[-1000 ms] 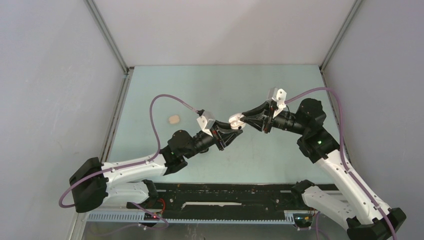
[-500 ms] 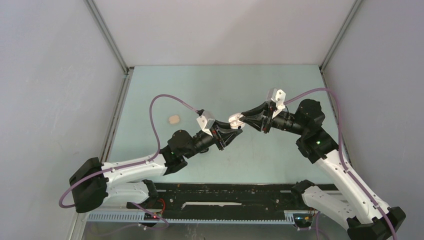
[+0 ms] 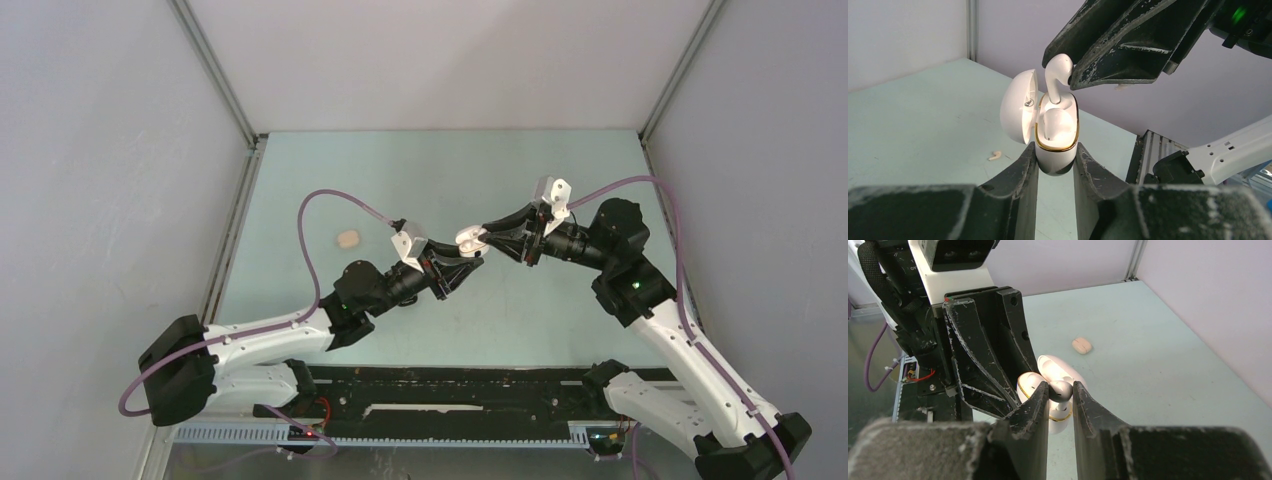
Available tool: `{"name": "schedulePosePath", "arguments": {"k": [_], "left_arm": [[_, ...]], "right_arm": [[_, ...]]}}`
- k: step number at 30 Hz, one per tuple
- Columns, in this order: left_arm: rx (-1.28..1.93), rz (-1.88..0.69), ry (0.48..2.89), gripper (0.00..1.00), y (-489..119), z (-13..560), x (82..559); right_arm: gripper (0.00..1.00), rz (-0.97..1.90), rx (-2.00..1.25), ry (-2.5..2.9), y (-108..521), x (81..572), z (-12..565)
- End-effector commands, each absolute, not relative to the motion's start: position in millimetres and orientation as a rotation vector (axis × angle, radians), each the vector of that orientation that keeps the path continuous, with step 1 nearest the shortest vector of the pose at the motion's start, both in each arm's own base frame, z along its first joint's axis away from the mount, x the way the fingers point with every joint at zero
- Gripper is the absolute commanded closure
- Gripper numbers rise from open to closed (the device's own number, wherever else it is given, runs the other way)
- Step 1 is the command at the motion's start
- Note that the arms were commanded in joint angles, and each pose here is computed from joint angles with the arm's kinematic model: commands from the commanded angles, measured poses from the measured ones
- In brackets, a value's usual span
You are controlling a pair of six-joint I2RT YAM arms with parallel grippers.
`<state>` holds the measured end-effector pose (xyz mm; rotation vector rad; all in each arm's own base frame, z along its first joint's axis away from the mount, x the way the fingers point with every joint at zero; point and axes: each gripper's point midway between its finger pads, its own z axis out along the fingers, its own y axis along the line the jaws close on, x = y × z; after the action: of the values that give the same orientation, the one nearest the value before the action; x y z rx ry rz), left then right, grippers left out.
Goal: Insert the wireless bluetooth earbuds into the charging case
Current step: Insert the right earbud into the right side groove of the charging case.
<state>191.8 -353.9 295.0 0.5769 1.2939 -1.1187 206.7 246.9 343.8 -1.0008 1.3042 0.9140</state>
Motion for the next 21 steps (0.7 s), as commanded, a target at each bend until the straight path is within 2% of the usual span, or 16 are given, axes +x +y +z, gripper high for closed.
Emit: {"name": "schedulePosePath", "arguments": {"k": [1, 10, 14, 21], "left_arm": [[0.5, -1.122, 1.199, 1.0, -343.7, 324.0, 197.7], [0.495, -1.118, 1.201, 1.0, -342.8, 322.8, 199.5], [0.494, -1.117, 1.203, 1.0, -342.4, 322.3, 200.0], [0.495, -1.116, 1.203, 1.0, -341.9, 321.8, 200.5]], "right_arm": [[0.83, 0.939, -1.015, 1.304, 250.3, 201.7, 340.0], [0.82, 0.949, -1.013, 1.314, 250.1, 199.8, 339.0], [0.71, 0.952, -1.015, 1.315, 250.4, 198.2, 338.8], [0.71, 0.958, -1.021, 1.32, 251.2, 197.0, 337.2]]}}
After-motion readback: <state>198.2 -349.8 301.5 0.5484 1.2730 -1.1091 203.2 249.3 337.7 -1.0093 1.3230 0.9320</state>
